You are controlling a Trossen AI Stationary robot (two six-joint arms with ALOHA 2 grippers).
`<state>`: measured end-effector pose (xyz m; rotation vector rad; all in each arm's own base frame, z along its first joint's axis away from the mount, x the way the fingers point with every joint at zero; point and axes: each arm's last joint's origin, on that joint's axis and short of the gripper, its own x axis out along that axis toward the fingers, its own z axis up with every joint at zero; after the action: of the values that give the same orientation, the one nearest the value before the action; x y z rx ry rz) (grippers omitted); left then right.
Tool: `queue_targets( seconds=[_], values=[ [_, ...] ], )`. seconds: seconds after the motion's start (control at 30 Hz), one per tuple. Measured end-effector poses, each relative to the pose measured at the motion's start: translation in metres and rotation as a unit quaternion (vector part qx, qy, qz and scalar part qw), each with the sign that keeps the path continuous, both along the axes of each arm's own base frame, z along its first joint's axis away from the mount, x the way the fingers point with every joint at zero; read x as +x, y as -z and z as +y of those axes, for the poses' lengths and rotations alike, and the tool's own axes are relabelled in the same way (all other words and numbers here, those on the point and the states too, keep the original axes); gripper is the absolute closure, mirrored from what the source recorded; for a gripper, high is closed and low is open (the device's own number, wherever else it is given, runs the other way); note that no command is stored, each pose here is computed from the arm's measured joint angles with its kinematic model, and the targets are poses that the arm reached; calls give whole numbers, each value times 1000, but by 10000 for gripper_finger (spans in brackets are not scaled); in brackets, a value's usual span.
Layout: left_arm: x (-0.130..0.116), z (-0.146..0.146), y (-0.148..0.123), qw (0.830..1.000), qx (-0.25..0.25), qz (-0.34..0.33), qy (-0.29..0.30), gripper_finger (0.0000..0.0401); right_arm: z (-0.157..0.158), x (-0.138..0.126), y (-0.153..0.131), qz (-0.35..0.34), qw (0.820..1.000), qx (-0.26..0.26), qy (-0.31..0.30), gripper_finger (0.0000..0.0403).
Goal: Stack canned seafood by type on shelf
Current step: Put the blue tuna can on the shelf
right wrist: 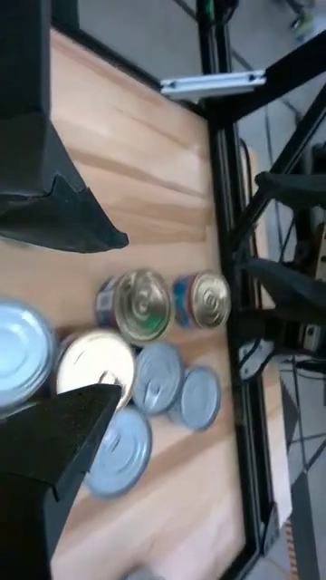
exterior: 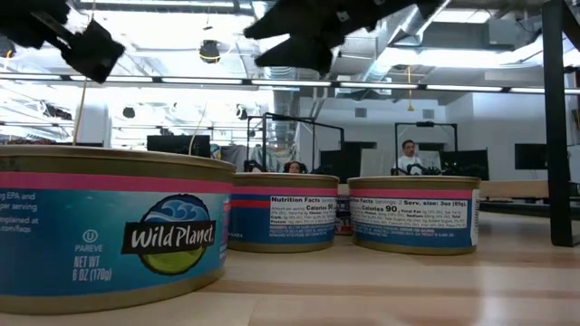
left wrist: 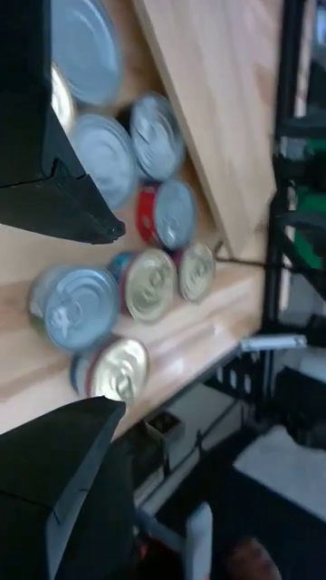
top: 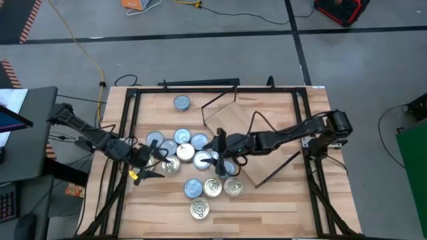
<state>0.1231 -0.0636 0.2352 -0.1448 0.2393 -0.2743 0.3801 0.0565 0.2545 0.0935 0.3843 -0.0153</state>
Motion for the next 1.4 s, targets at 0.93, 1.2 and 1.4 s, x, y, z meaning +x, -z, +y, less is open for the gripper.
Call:
queue_targets(
  seconds=[0.93, 1.2, 1.4],
  values=[
    [24, -47, -2, 974, 109, 197, 29, 122, 119, 69, 37, 119, 992, -49, 5, 127],
    [19, -72, -6, 981, 92, 167, 46, 122, 160, 69, 25, 178, 982, -54, -28, 130],
    [20, -79, -2, 982, 78, 168, 27, 122, 186, 55, 21, 202, 976, -34, -73, 150]
  ],
)
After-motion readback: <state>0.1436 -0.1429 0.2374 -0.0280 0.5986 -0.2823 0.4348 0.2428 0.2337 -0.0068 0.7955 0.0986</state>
